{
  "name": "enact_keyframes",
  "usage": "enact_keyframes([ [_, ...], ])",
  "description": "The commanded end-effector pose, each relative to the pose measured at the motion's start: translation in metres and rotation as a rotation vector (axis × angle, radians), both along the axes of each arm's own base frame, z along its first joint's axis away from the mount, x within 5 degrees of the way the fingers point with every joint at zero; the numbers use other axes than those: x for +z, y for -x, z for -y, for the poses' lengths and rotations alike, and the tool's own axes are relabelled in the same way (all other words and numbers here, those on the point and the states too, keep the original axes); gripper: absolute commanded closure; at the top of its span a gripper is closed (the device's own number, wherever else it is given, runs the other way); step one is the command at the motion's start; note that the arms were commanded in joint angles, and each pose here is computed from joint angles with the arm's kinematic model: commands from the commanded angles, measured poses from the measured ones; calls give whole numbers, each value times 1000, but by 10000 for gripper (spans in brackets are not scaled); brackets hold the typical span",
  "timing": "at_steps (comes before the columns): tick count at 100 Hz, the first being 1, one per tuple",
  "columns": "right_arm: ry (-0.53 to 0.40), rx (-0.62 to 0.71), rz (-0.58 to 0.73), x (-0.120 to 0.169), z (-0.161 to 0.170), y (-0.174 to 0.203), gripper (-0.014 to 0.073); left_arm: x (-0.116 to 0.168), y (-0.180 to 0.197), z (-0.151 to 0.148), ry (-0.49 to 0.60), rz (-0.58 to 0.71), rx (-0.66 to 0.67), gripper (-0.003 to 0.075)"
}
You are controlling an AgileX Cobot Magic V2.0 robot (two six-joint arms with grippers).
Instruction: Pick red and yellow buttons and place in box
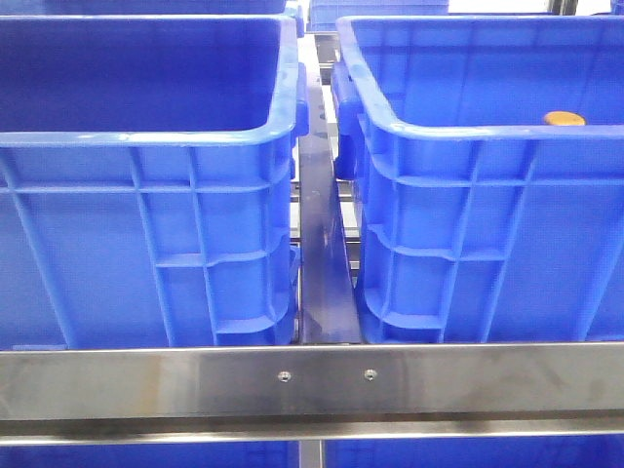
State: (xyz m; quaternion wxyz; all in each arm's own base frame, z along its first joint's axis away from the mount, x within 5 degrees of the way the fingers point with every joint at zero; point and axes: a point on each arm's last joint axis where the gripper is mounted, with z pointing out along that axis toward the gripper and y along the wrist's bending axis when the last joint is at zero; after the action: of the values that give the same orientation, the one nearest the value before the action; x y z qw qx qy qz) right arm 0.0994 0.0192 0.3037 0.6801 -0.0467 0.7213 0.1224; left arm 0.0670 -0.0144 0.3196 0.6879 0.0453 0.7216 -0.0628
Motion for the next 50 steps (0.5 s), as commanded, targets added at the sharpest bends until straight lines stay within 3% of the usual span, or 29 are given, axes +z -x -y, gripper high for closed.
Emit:
enact_keyframes([
  [1,-16,-8,32,9,1,0,662,14,0,-3,31,80,33,739],
  [50,-17,-25,34,9,2,0,662,14,0,-3,31,80,33,739],
])
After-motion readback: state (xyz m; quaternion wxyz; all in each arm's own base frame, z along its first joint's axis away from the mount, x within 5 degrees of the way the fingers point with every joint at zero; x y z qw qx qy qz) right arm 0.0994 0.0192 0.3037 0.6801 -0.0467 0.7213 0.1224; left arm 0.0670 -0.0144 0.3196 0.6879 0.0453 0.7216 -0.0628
